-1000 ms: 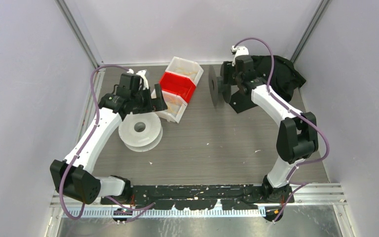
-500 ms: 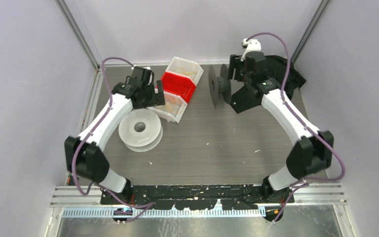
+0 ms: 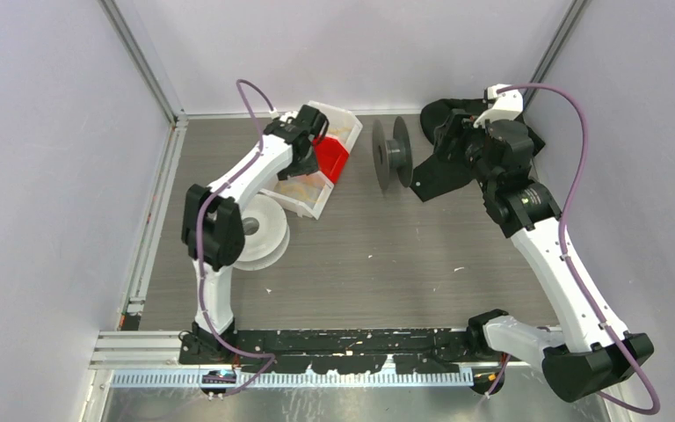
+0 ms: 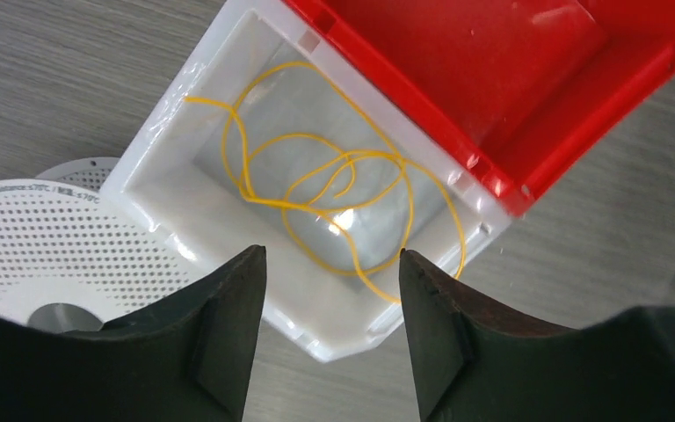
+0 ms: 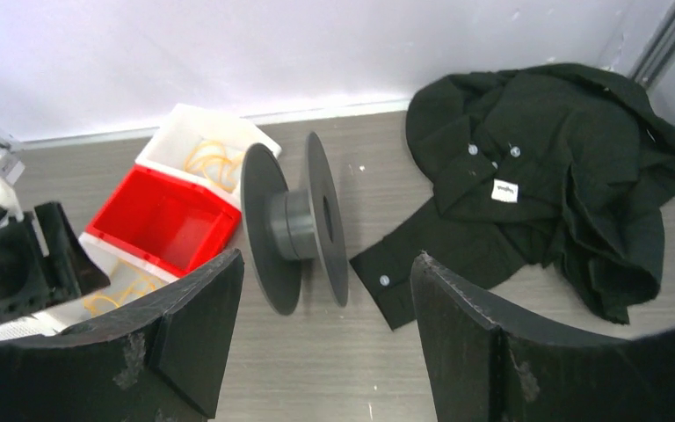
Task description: Wrap the cables
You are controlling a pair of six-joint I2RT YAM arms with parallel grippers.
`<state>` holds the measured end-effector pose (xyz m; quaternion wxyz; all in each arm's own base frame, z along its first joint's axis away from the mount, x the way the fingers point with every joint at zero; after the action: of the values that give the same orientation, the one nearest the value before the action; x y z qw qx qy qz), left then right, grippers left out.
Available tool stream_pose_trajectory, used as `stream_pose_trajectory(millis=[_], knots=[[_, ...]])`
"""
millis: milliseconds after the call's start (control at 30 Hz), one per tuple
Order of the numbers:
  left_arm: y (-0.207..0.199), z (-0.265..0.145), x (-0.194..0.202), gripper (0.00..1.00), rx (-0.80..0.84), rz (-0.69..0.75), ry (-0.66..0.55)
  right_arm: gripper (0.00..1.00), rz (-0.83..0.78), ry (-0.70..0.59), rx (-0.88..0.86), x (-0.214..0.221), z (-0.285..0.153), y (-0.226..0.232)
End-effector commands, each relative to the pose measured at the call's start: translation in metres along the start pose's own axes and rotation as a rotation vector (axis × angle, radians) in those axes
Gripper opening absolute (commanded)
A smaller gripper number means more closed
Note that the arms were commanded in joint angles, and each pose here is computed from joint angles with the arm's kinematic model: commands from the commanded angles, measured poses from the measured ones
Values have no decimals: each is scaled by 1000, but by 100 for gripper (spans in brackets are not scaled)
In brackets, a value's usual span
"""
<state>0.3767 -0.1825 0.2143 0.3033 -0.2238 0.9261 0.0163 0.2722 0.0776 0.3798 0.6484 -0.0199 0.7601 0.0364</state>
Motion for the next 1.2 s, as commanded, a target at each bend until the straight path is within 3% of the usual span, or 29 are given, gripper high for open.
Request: stream_pose_trajectory(millis=[0, 233, 967, 1033, 1100, 1167], knots=[[-12, 8, -3, 57, -158, -131, -51, 75, 7, 35, 25, 7, -18, -6], [-16, 23, 10, 54, -266, -183, -34, 75, -1, 70, 19, 14, -28, -8], [-18, 68, 24, 38, -254, -150, -21, 75, 30, 130, 0, 34, -25, -5], [-18, 67, 23, 31, -244, -146, -25, 75, 31, 148, -3, 40, -22, -4], [-17, 62, 20, 14, -239, -140, -31, 75, 31, 174, -6, 48, -17, -2], [-14, 55, 16, 3, -239, -132, -46, 75, 29, 212, -11, 57, -11, -1]])
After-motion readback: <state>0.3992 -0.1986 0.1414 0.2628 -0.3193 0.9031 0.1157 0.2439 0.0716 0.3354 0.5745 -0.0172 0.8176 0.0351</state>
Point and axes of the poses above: each gripper's point midway between its finger pads, its own z axis out along the fingers, its own y axis along the line the jaws close on, x = y × z, the point moved 9 cm from there along -z, back along the fingers, and after that the axes turned 10 degrees about -z, right-handed, at the moved point
